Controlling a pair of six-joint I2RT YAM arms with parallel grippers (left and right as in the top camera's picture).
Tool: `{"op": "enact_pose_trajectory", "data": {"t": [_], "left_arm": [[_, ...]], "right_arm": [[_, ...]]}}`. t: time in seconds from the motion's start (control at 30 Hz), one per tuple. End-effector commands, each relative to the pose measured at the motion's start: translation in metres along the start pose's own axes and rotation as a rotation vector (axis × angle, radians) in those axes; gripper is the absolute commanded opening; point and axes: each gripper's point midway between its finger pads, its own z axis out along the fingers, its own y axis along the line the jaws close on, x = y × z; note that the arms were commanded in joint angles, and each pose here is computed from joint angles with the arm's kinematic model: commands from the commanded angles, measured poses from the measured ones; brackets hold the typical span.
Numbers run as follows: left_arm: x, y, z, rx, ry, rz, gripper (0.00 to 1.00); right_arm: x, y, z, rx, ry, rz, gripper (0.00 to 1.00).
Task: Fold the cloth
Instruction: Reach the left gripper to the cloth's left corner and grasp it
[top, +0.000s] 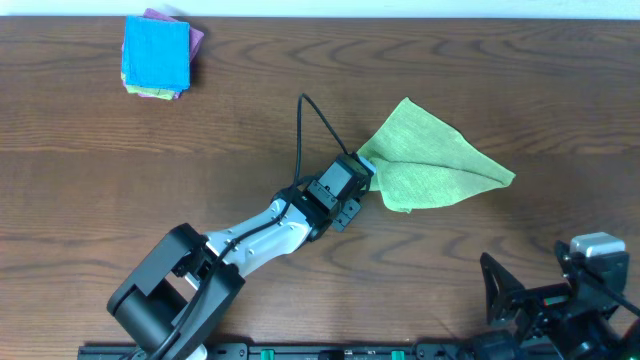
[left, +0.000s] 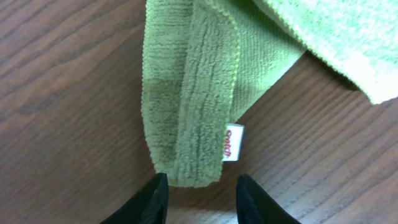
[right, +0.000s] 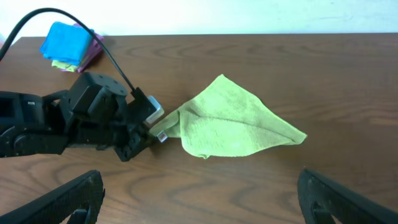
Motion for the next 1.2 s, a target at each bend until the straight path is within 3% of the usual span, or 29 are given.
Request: {"op": "enact_pose_trajectory", "data": {"t": [0.0, 0.23, 0.3, 0.63, 0.83, 0.97, 1.17], "left_arm": [[-0.007, -0.004, 0.002, 0.021, -0.012, 0.011, 0.30], [0.000, -0.005, 0.010, 0.023, 0.013, 0.009, 0.14], [0.000, -0.005, 0.011, 0.023, 0.011, 0.008, 0.05], [0.017, 0.005, 0.010, -0.033, 0.080, 0.016, 0.05], [0.000, 0.006, -0.004, -0.034, 0.041, -0.035, 0.05], [-0.029, 0.007, -0.026, -0.028, -0.064, -0.136, 0.05], [-0.035, 0.005, -0.008, -0.009, -0.096, -0.215, 0.05]], "right_arm": [[-0.001, 0.000, 0.000, -0.003, -0.008, -0.017, 0.99], [-0.002, 0.001, 0.000, -0.004, -0.011, -0.017, 0.99], [-0.002, 0.001, 0.000, -0.004, -0.011, -0.017, 0.99], [-0.003, 0.000, 0.000, -0.003, -0.013, -0.017, 0.99], [-0.002, 0.001, 0.000, -0.004, -0.011, -0.017, 0.99], [-0.002, 0.001, 0.000, -0.004, -0.010, -0.017, 0.99], [-0.002, 0.000, 0.000, -0.003, -0.009, -0.017, 0.99]]}}
